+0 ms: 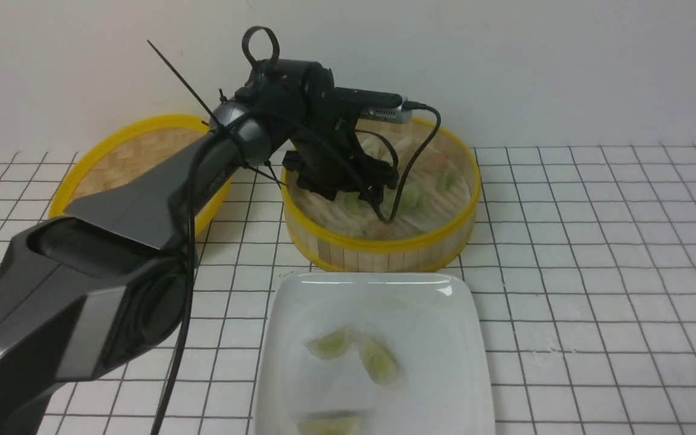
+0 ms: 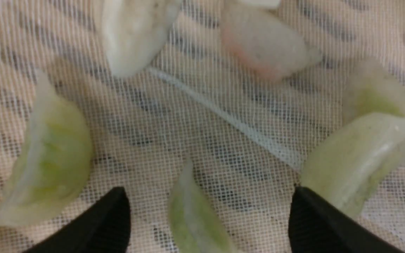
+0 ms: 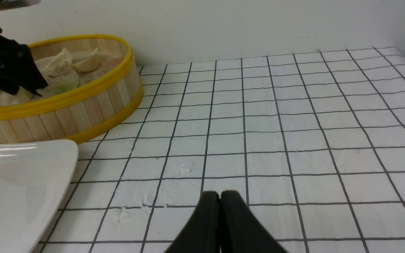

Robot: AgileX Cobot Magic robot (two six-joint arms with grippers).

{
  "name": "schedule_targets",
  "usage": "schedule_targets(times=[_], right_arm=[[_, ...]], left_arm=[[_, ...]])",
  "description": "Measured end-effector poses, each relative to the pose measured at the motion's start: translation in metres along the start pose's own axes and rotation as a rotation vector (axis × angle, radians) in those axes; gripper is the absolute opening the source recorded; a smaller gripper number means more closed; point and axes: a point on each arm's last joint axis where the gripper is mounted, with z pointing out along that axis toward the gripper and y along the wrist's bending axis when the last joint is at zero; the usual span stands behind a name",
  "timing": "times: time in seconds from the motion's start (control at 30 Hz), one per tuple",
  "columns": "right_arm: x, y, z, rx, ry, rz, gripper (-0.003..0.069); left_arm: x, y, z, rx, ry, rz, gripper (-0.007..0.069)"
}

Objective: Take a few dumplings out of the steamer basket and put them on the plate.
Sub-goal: Use the left arm to grab a dumpling from the steamer, then use the left arm to put the dumpling into the plate

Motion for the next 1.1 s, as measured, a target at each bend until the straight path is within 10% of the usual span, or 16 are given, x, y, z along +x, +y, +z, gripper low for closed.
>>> schedule_targets(times=[0.2,0.27,0.77,1.1], right_arm=[[0.0,0.0,0.0,0.0,0.0,0.0,-0.0014],[0.0,0.0,0.0,0.0,0.0,0.0,-0.0014],[0.0,0.0,0.0,0.0,0.0,0.0,-0.0014],[0.0,0.0,0.0,0.0,0.0,0.0,-0.0014]], left_arm=[[0.0,0.002,0.0,-0.007,0.012,0.005,0.0311],[0.001,0.002,-0.003,-0.005,0.042,0.014,0.0124],[-0.031,-0.029,-0.152,0.081,-0.117,0.077,0.0124],[0.079,-0.068,-0.168,0.16,0.255,0.244,0.0124]])
